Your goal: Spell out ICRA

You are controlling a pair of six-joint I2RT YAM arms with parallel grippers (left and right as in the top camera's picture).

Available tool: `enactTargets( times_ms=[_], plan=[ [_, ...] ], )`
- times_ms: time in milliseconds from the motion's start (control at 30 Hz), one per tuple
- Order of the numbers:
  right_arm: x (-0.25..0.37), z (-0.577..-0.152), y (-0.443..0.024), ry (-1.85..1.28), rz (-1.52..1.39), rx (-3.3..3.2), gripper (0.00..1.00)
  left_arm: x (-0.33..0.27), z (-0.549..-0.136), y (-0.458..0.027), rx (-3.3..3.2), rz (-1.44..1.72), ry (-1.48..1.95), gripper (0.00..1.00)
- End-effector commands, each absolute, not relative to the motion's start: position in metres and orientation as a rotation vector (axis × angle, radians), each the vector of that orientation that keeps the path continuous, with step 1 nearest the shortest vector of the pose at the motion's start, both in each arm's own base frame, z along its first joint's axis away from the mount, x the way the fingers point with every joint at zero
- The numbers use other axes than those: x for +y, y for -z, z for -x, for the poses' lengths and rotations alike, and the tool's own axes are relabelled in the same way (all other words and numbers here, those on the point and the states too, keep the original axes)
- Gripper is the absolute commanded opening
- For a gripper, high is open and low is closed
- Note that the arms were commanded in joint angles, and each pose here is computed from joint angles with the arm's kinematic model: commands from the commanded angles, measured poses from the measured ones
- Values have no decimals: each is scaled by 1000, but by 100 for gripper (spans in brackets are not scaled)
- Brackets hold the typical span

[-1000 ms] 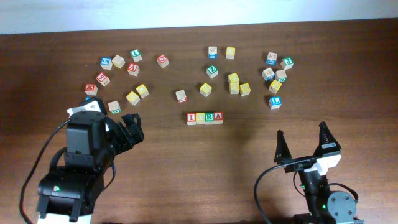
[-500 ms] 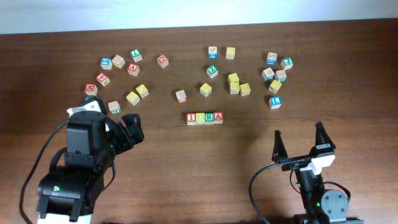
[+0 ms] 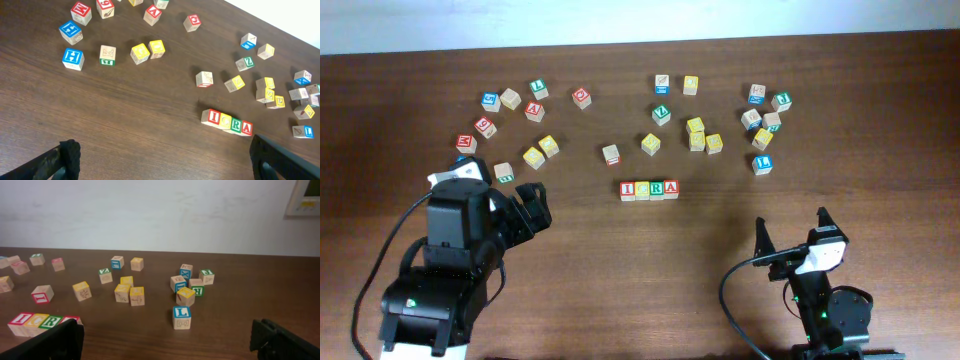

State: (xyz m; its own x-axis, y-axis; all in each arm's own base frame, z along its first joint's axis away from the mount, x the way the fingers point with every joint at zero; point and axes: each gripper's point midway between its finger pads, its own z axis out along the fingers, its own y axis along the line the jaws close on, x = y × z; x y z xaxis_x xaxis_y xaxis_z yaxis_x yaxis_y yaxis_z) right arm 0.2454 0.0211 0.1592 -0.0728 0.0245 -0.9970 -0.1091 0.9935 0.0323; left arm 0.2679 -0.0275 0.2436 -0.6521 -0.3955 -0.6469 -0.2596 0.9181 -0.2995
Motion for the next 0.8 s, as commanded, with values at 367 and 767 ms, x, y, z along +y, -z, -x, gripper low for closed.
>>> enactTargets(
  times_ms=[367, 767],
  plan=[
    [11, -246, -155, -23, 56, 1652, 98, -24, -268, -245, 2308, 454, 210, 99],
    [10, -246, -156, -47, 24, 1649, 98, -24, -268, -245, 2308, 454, 210, 99]
  ],
)
